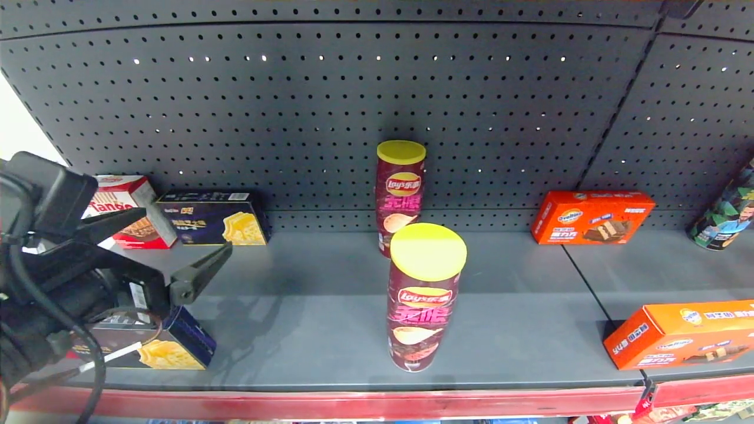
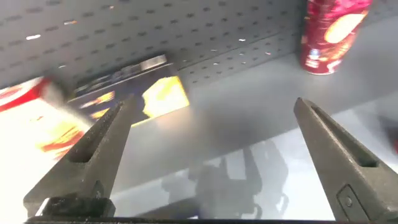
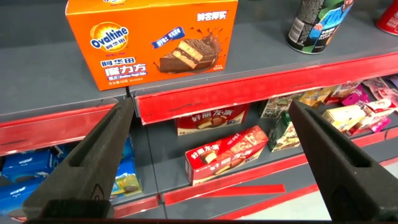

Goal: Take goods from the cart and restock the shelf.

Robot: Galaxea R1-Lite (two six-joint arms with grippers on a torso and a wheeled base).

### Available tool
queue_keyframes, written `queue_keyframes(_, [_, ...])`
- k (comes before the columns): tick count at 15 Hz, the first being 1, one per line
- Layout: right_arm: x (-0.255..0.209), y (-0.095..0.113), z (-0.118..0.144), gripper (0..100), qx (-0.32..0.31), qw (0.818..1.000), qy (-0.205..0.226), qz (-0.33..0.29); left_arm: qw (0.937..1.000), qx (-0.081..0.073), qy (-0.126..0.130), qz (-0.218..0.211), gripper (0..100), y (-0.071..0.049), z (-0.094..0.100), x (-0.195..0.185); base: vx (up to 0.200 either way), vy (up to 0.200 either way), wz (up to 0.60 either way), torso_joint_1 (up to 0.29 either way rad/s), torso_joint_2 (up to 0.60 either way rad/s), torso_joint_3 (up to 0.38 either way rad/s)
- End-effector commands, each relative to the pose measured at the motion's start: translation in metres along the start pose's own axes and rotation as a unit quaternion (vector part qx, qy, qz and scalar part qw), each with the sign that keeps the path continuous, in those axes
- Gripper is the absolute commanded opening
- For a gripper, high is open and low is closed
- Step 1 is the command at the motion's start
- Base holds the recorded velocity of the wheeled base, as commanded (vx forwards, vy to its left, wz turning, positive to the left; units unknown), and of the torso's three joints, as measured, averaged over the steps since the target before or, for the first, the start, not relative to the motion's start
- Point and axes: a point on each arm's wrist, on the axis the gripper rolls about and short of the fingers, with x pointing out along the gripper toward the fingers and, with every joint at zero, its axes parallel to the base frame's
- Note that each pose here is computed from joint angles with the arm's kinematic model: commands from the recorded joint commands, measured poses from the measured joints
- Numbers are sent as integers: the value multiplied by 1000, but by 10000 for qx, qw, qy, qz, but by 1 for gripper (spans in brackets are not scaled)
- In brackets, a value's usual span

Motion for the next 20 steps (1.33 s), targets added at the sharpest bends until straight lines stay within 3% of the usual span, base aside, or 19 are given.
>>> queue_keyframes(1, [0,0,1,100,-45,10000,-19,73,9997,-45,-56,244,100,7,-6,-18,0,0,0,0,0,0])
queue_keyframes(2, [-1,0,33,100,-71,9994,-257,217,9995,-51,-56,314,100,9,-6,-17,0,0,0,0,0,0])
queue_keyframes(3, [17,1,89,100,50,9991,130,401,9994,-56,-89,338,100,10,-4,-17,0,0,0,0,0,0])
queue_keyframes(4, [47,3,116,100,295,9964,580,537,9994,-47,-73,342,100,10,-5,-16,0,0,0,0,0,0])
queue_keyframes(5, [63,5,133,100,274,9946,557,830,9994,-39,-76,327,100,10,-5,-16,0,0,0,0,0,0])
queue_keyframes(6, [91,14,141,100,74,9824,800,1686,9995,-30,-148,281,100,9,-2,-16,0,0,0,0,0,0])
queue_keyframes(8, [113,29,142,100,-278,9687,941,2280,9995,-35,-200,261,100,10,5,-14,0,0,0,0,0,0])
queue_keyframes(10, [127,57,129,100,-618,9386,1367,3108,9996,-16,-50,266,100,10,4,-11,0,0,0,0,0,0])
queue_keyframes(13, [138,81,119,100,-824,9112,1754,3636,9997,-24,-2,240,100,9,2,-10,0,0,0,0,0,0])
queue_keyframes(16, [142,115,114,100,-1061,8776,1761,4331,9997,0,63,217,100,8,-4,-10,0,0,0,0,0,0])
queue_keyframes(20, [149,146,108,100,-1183,8560,1802,4698,9997,13,100,209,100,7,-5,-8,0,0,0,0,0,0])
